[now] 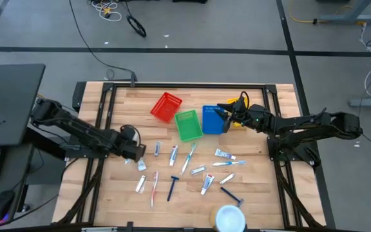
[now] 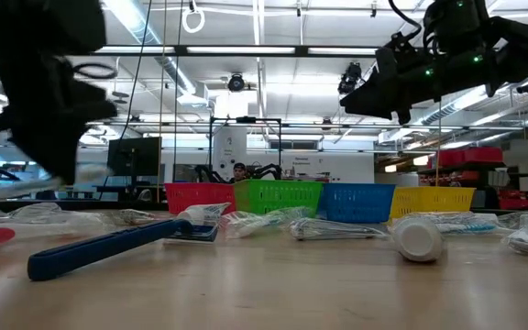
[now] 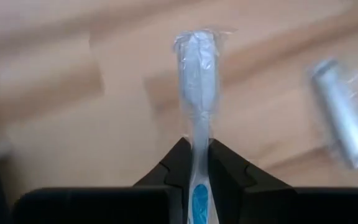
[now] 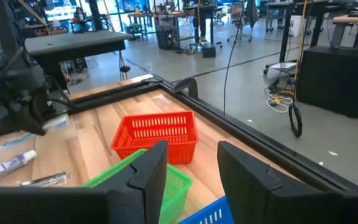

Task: Pick & Place Travel size toiletries
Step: Put the blue toothbrush into the red bin, then put the white toothpaste into the green bin

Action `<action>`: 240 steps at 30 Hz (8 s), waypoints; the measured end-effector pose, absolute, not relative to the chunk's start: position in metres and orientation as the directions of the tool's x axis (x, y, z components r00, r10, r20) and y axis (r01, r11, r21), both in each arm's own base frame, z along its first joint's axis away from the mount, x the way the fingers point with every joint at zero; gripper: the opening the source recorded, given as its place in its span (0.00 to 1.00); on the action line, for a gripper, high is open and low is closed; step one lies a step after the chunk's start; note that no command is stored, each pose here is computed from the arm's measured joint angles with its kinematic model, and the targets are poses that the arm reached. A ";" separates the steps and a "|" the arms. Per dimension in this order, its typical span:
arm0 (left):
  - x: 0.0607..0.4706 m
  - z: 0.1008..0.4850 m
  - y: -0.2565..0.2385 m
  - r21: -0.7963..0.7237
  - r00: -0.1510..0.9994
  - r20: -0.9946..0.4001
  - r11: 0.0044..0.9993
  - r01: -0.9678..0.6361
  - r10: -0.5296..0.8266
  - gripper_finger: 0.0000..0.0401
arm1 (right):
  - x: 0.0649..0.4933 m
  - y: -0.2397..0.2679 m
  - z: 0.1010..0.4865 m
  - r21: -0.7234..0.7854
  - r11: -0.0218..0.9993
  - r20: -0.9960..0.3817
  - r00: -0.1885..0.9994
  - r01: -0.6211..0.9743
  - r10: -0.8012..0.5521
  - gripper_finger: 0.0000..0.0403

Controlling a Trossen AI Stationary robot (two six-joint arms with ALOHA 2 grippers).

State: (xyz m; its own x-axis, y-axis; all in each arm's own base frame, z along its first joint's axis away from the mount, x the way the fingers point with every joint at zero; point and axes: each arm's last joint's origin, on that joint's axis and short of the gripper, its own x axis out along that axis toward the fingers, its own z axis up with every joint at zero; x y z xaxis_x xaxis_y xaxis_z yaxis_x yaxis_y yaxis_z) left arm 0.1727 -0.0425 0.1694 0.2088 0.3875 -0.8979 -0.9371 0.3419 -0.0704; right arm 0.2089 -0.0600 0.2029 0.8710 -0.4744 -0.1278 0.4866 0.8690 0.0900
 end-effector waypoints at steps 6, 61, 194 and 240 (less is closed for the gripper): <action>0.199 0.207 -0.019 -0.033 0.272 -0.805 0.418 -0.908 0.527 0.10 | 0.209 -0.060 0.207 0.101 0.870 -0.089 0.876 0.482 -0.475 0.38; 0.274 0.170 0.154 0.147 0.512 -0.685 0.786 -0.600 0.519 0.12 | 0.210 -0.059 0.207 0.107 0.882 -0.083 0.888 0.459 -0.452 0.38; 0.192 0.147 -0.052 -0.239 0.239 -0.970 -0.005 -0.971 -0.048 0.42 | 0.209 -0.068 0.200 -0.026 0.936 -0.136 0.927 0.350 -0.350 0.54; 0.176 0.133 -0.061 -0.213 0.241 -0.968 0.287 -0.934 0.065 0.42 | 0.208 -0.071 0.203 -0.040 0.932 -0.112 0.925 0.360 -0.362 0.54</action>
